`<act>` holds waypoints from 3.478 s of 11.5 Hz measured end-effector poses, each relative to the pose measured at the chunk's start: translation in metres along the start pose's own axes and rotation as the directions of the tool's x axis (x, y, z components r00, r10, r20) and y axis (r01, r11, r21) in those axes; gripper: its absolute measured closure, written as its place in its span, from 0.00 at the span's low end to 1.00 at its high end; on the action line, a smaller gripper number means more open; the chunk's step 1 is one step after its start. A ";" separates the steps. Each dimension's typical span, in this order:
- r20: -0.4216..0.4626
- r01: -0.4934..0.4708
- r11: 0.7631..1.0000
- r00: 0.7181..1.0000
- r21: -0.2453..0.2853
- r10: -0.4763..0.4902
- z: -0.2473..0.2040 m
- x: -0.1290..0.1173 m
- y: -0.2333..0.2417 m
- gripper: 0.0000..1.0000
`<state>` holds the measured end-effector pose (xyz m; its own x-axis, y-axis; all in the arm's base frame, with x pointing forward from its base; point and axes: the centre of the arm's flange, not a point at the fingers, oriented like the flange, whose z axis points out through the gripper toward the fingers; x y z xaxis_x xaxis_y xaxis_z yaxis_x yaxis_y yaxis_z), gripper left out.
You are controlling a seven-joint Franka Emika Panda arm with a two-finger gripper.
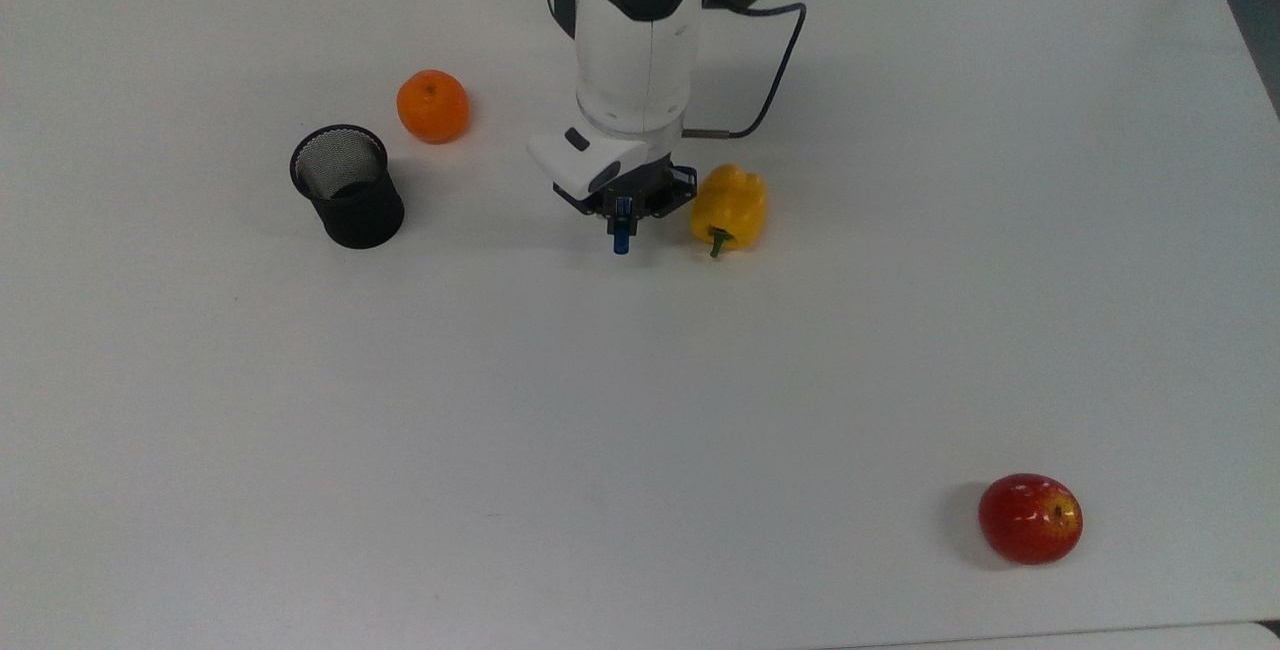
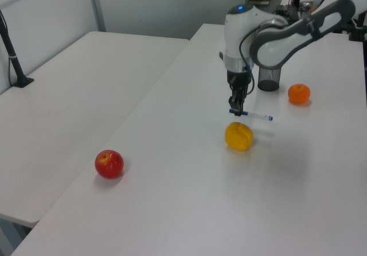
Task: Place marker
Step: 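Carry the marker over the black mesh pen cup, then lower the marker into the cup and open the gripper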
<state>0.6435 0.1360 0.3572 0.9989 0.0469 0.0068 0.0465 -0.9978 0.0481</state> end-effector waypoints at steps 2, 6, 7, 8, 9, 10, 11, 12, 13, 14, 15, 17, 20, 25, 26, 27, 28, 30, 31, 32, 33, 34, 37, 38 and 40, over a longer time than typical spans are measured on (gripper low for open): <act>0.012 -0.018 1.000 1.000 -0.007 0.018 -0.037 -0.006 0.013 0.83; 0.015 -0.080 0.997 0.997 -0.015 0.080 -0.106 -0.017 0.054 0.83; 0.018 -0.096 0.995 0.995 -0.017 0.097 -0.122 -0.021 0.066 0.83; 0.024 -0.102 0.995 0.994 -0.021 0.103 -0.135 -0.024 0.078 0.83; 0.026 -0.108 0.994 0.994 -0.025 0.108 -0.144 -0.025 0.095 0.83; 0.025 -0.117 0.993 0.993 -0.029 0.117 -0.148 -0.025 0.116 0.83; 0.025 -0.127 0.991 0.992 -0.036 0.128 -0.148 -0.025 0.141 0.83; 0.027 -0.137 0.990 0.990 -0.041 0.138 -0.147 -0.027 0.167 0.83; 0.013 -0.159 0.986 0.987 -0.043 0.159 -0.147 -0.028 0.192 0.83; -0.020 -0.191 0.981 0.981 -0.043 0.191 -0.149 -0.028 0.221 0.83; -0.050 -0.213 0.976 0.976 -0.042 0.211 -0.151 -0.028 0.236 0.83; -0.160 -0.238 0.970 0.960 -0.038 0.229 -0.157 -0.020 0.254 0.83; -0.313 -0.264 0.964 0.919 -0.033 0.241 -0.153 -0.010 0.276 0.83; -0.355 -0.264 0.964 0.904 -0.030 0.237 -0.111 -0.009 0.279 0.83; -0.344 -0.264 0.964 0.908 -0.031 0.238 -0.105 -0.009 0.279 0.83; -0.331 -0.264 0.964 0.913 -0.032 0.239 -0.096 -0.008 0.279 0.83; -0.323 -0.263 0.964 0.916 -0.033 0.239 -0.087 -0.007 0.279 0.83; -0.311 -0.261 0.965 0.920 -0.034 0.238 -0.070 -0.006 0.278 0.83; -0.304 -0.260 0.965 0.922 -0.035 0.238 -0.065 -0.006 0.278 0.83; -0.300 -0.260 0.965 0.924 -0.035 0.238 -0.062 -0.006 0.278 0.83; -0.297 -0.260 0.965 0.925 -0.035 0.238 -0.060 -0.006 0.278 0.83; -0.293 -0.259 0.965 0.926 -0.035 0.238 -0.058 -0.007 0.278 0.80; -0.288 -0.259 0.965 0.927 -0.035 0.238 -0.056 -0.008 0.277 0.58; -0.288 -0.259 0.965 0.928 -0.035 0.238 -0.056 -0.008 0.277 0.43; -0.289 -0.258 0.966 0.928 -0.035 0.237 -0.056 -0.008 0.276 0.12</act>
<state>0.6482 -0.1374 0.4267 0.9349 -0.1791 0.3064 -0.2127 -0.9739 0.0798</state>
